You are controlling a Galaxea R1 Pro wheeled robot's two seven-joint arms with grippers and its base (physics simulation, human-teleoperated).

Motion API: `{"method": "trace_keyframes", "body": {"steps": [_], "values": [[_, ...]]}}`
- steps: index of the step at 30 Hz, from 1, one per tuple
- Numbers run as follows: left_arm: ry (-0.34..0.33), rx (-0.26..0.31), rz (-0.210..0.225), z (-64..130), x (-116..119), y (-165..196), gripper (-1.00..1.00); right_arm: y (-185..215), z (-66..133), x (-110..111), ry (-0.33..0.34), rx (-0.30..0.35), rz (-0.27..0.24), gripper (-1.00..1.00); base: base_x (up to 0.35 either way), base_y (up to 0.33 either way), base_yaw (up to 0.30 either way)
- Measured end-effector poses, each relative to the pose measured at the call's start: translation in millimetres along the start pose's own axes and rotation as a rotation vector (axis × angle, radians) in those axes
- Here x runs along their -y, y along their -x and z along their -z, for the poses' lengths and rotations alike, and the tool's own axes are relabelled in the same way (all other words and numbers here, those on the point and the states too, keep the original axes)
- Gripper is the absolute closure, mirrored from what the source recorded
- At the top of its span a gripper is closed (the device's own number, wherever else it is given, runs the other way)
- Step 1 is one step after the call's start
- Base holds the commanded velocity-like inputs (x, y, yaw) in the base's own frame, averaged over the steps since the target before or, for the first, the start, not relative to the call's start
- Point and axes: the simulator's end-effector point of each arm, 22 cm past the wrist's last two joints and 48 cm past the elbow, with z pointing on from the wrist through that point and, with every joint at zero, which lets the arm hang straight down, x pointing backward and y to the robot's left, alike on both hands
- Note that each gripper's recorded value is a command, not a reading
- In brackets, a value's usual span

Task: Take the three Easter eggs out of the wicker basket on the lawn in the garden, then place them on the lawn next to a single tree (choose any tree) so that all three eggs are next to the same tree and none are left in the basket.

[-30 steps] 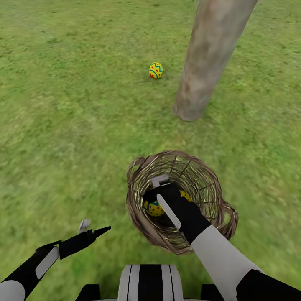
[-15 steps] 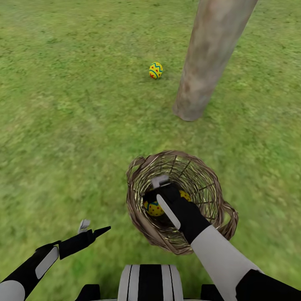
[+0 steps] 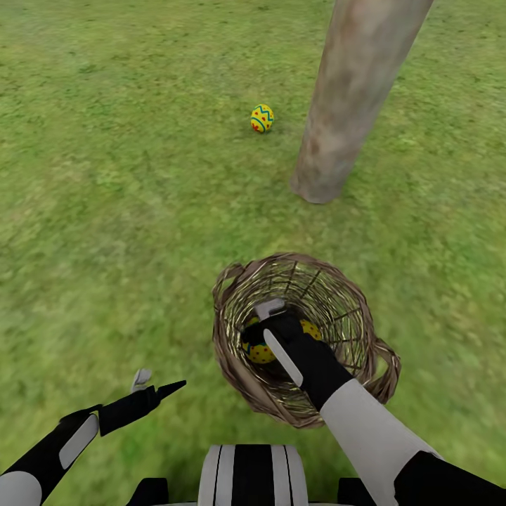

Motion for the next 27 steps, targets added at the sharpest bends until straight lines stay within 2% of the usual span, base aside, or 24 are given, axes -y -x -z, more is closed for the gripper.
{"method": "trace_keyframes", "body": {"steps": [6, 27], "values": [[0.000, 0.000, 0.000, 0.1, 0, 0, -1.00, 8, 1.7, 3, -0.005, 0.010, 0.002, -1.00, 0.000, 0.000, 0.000], [-0.002, -0.002, 0.001, -1.1, 1, -1, -1.00, 10, -14.1, 32, -0.059, -0.036, 0.001, -1.00, 0.000, 0.000, 0.000]]}}
